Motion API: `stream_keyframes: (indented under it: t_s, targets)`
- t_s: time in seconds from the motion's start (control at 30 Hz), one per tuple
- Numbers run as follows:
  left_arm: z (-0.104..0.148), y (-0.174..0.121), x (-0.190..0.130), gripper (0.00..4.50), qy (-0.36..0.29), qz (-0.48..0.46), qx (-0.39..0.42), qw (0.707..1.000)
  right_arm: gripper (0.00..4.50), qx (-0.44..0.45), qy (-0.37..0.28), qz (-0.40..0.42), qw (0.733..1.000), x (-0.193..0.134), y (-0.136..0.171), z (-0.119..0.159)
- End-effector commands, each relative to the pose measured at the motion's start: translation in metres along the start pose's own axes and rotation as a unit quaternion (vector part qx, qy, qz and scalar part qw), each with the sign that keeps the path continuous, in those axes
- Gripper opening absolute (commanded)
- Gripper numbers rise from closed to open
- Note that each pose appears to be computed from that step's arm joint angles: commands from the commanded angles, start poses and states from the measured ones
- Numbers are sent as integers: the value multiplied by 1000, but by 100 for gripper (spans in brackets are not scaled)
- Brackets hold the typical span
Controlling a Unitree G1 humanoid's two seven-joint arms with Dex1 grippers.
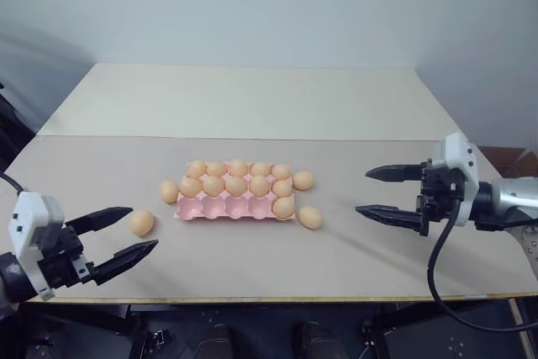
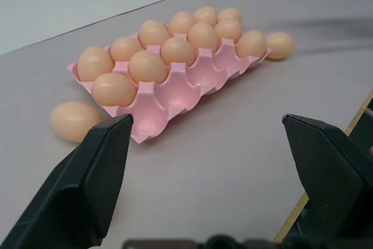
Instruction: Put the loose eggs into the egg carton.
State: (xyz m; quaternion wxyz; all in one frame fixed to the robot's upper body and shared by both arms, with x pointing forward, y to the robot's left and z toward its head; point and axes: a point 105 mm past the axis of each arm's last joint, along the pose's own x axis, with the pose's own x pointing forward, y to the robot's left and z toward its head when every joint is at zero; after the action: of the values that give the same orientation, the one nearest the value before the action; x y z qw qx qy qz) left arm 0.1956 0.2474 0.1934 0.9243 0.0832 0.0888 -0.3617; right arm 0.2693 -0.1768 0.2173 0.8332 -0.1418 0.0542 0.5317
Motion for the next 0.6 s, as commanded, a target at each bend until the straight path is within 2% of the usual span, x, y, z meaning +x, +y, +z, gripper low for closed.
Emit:
stream_keyframes:
  t_s: [0.03, 0.13, 0.43, 0.6]
  targets:
    - [6, 1, 0, 447, -3, 7, 14, 1000, 450, -12, -13, -5, 1000, -3, -2, 10]
    - [11, 4, 0, 447, -18, 17, 4, 1000, 450, -12, -10, -4, 1000, -3, -2, 9]
    - [10, 2, -1, 447, -10, 0, 14, 1000, 450, -16, -3, 2, 1000, 0, -1, 6]
    - [14, 1, -2, 447, -14, -6, 23, 1000, 450, -35, 20, 0, 999, 0, -7, 4]
